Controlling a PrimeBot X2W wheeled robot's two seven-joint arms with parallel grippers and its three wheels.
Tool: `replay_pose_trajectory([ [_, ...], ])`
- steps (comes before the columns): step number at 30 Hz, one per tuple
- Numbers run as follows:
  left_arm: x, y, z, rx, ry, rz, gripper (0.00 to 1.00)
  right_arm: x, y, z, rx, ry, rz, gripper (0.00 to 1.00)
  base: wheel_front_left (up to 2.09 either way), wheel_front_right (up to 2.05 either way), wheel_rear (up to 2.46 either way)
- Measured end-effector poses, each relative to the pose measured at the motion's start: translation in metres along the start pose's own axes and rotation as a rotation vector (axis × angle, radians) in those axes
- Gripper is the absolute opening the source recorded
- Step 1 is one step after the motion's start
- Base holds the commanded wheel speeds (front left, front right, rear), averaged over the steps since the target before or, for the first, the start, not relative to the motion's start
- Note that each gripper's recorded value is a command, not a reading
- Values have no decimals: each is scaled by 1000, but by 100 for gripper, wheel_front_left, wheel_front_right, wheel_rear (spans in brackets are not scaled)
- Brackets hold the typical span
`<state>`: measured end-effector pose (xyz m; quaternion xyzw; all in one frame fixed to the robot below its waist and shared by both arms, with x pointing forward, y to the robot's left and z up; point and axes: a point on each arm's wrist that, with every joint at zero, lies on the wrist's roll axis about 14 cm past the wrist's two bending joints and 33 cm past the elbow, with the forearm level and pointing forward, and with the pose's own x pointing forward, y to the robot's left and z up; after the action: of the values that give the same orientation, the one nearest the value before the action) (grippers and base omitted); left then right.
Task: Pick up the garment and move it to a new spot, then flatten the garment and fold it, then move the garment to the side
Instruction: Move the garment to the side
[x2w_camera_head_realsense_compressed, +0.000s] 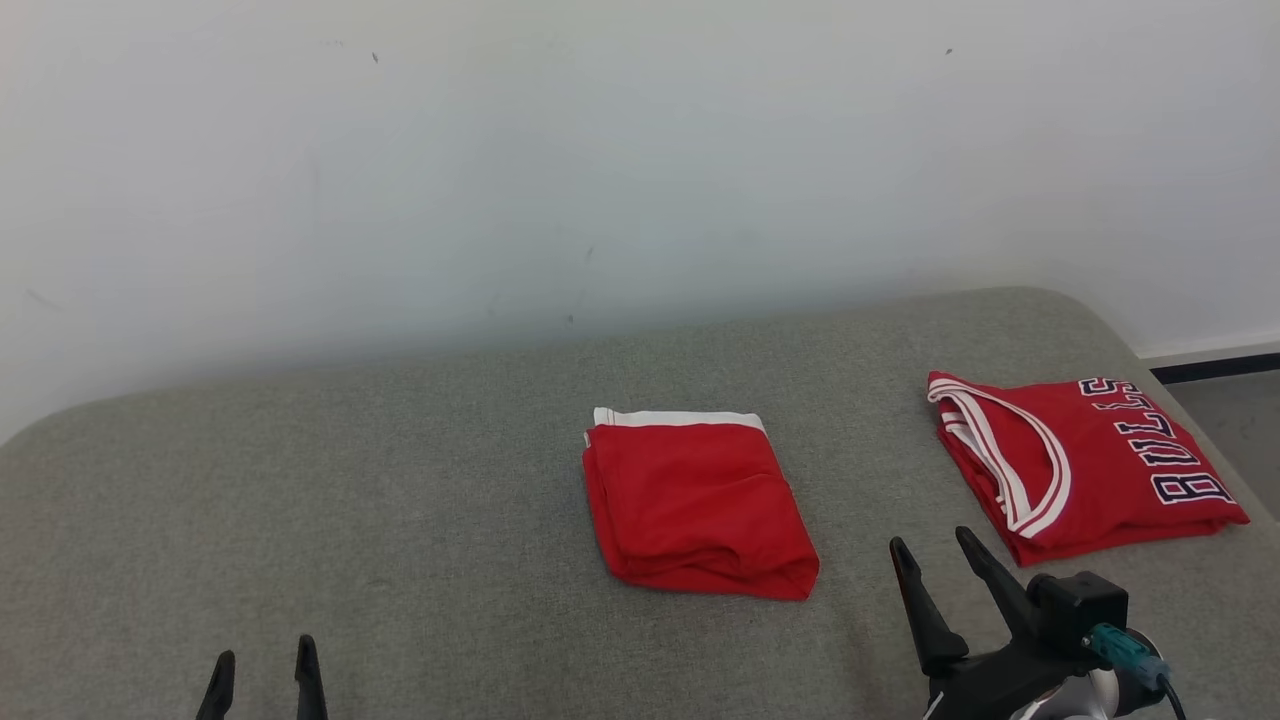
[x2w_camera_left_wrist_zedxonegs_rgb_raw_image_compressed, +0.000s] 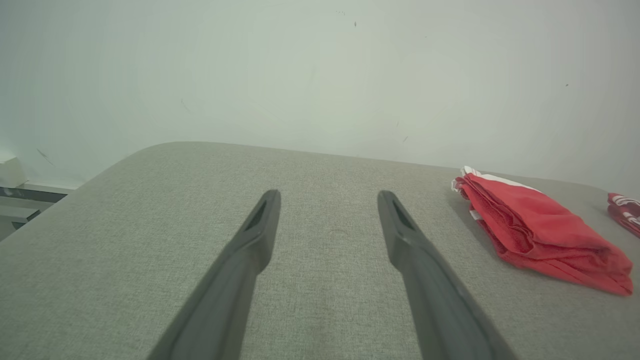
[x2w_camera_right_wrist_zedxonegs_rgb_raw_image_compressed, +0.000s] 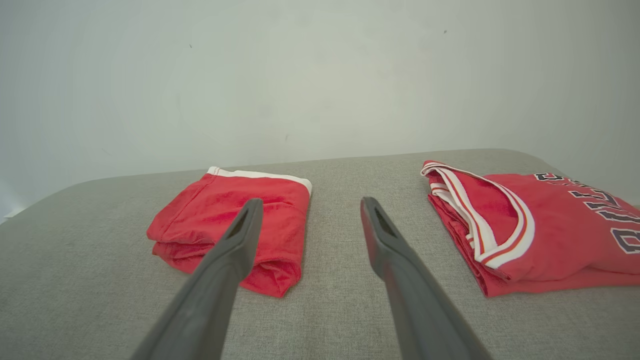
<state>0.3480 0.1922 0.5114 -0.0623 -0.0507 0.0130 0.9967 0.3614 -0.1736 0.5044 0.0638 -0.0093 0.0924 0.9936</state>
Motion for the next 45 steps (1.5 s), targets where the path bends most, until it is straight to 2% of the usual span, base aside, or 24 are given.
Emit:
replay_pose_trajectory([
  [16, -1, -2, -1, -5, 1, 1, 100, 4, 3, -6, 9, 17, 8, 100, 0, 0, 0],
  [22, -4, -4, -1, -12, 0, 1, 100, 20, -1, -4, -11, 57, 14, 100, 0, 0, 0],
  [30, -8, 0, -1, -16, 2, 17, 100, 71, -9, -10, 39, 280, -7, 100, 0, 0, 0],
  [37, -8, 10, -3, -5, 10, 40, 100, 104, 1, -44, 92, 530, -12, 100, 0, 0, 0],
  [45, -9, 26, -11, -1, 40, 91, 100, 125, 10, -88, 114, 707, -24, 100, 0, 0, 0],
])
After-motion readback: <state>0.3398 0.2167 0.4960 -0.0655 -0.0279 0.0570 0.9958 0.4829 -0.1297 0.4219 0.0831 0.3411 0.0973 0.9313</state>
